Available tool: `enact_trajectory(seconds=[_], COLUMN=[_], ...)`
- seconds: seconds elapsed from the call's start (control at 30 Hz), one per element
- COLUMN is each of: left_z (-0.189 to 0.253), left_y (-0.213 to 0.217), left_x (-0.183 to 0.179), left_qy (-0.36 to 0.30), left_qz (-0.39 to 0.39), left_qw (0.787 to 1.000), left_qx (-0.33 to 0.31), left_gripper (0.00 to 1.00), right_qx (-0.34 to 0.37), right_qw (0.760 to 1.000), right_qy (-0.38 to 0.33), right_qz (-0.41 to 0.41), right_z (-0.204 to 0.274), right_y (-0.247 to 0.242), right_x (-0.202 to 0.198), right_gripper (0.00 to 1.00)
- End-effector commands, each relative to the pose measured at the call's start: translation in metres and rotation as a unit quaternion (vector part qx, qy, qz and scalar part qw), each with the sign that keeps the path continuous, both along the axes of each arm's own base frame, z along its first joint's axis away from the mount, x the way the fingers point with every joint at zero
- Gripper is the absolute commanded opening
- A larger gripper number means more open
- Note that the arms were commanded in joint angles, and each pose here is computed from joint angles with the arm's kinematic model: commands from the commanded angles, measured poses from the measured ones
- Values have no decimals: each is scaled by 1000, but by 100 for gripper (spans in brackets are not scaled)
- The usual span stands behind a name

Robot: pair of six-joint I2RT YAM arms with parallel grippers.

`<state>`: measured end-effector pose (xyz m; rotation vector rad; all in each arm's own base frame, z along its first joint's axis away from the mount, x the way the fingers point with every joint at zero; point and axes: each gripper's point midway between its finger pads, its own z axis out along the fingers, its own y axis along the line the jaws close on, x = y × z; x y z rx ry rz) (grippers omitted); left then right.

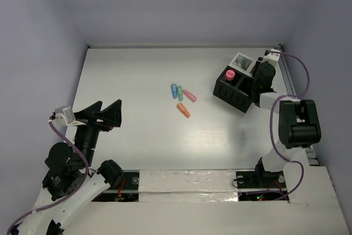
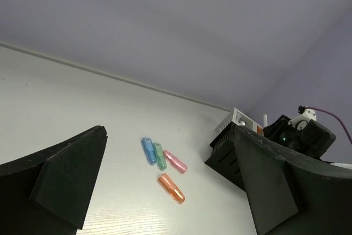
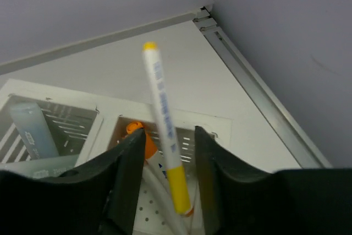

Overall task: Sort the stationery into containers
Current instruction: Place the pen in the storage box, then pick up the stationery from the center of the board.

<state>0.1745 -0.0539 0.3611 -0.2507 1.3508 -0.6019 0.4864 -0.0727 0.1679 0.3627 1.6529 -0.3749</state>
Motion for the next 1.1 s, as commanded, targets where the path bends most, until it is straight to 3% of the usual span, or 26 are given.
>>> enact_trajectory(seconds=[0.0,0.03,0.17,0.23,0.4,0.5,0.67,0.8,0.87,0.97,1.07], left_z=[12,12,11,11,10,9,6,3,2,2,0], left_y=[0,-1,-2,-1,-2,-3,-4,-6,-5,-4,-7], left_x=[-3,-3,-1,0,3,6,12,18,20,23,25], left_qy=[-25,-25,-23,-23,-20,-19,-12,-6,-5,-4,-3], left_qz=[-6,-6,-7,-3,1,4,12,16,21,25,20], left_qw=[1000,1000,1000,1000,1000,1000,1000,1000,1000,999,999], left_qx=[-16,-15,-12,-12,-6,-1,10,16,19,22,26], left_gripper=[99,99,99,99,99,99,99,99,99,99,99], right_qx=[21,26,48,75,86,85,81,60,60,65,73], right_qw=[997,996,993,989,980,968,918,888,882,877,873], right_qy=[-68,-77,-109,-125,-118,-100,26,123,148,177,200], right_qz=[-35,-36,-8,29,133,215,387,439,444,443,440], right_z=[29,34,69,90,111,113,56,11,4,-19,-36], right_y=[-10,-10,1,15,88,157,289,352,367,381,387], right_x=[-10,-12,-14,-11,-8,-9,-22,-29,-27,-21,-16], right_gripper=[50,64,85,92,98,97,97,95,77,59,53])
